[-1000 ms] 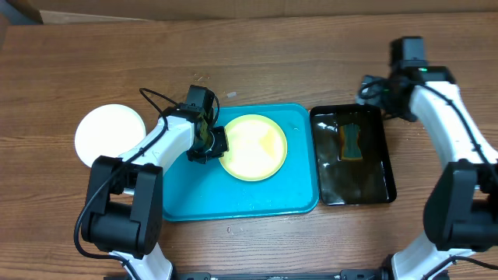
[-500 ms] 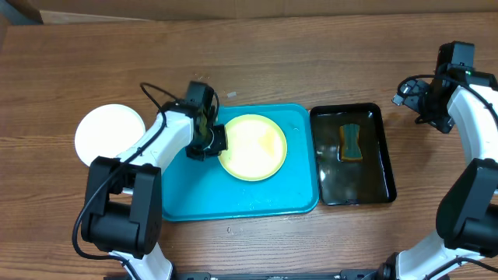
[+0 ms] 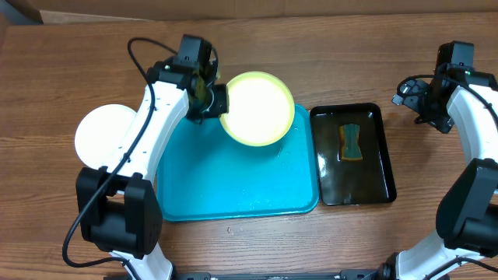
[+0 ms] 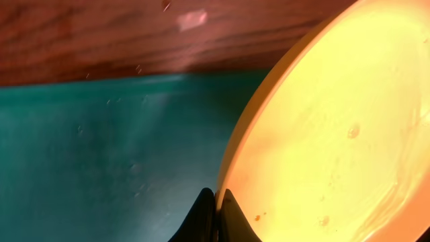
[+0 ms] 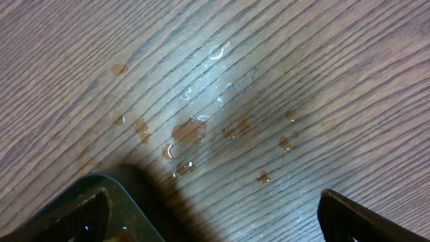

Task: Clean dirty plates on tray and stack at the side
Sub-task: 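Lift the yellow plate with the left gripper and swing it leftward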

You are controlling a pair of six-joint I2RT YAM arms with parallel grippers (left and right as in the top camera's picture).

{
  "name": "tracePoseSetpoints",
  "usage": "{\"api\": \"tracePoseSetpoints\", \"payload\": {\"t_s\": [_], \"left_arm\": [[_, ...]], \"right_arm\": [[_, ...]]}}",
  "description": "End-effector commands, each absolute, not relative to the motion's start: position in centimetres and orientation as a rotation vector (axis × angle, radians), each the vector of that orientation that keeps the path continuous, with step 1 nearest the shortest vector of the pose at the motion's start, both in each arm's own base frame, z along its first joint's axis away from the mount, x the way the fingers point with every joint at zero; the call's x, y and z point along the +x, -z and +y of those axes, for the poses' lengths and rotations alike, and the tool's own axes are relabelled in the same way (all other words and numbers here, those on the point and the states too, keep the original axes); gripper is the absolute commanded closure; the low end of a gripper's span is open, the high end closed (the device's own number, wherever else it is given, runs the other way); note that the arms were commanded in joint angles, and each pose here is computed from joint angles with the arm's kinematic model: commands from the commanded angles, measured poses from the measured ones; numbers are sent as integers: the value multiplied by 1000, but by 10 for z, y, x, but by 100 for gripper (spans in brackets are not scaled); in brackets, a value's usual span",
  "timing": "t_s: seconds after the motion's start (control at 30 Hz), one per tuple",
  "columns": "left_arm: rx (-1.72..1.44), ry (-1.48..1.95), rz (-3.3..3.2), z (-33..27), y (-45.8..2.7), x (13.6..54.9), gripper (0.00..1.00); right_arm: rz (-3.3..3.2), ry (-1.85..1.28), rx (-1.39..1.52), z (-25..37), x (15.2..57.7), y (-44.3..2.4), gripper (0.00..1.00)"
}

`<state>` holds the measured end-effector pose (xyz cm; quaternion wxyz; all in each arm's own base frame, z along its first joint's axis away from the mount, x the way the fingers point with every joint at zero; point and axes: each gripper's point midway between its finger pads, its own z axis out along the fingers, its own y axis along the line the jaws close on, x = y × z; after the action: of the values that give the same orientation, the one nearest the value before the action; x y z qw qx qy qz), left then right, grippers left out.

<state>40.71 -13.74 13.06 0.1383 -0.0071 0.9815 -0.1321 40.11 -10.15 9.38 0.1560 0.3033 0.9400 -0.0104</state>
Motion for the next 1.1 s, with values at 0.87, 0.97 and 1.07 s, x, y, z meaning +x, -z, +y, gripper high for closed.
{"api": "tracePoseSetpoints", "payload": {"t_s": [0.87, 0.97, 1.07], "left_arm": [[350, -628, 1772, -319, -296, 322, 96], [328, -674, 1689, -327, -314, 308, 96], [358, -705, 1660, -333, -322, 301, 96]], "right_arm": [[2659, 24, 873, -103, 404, -104, 0], [2659, 24, 873, -103, 404, -104, 0], [2659, 24, 873, -103, 404, -104, 0]]}}
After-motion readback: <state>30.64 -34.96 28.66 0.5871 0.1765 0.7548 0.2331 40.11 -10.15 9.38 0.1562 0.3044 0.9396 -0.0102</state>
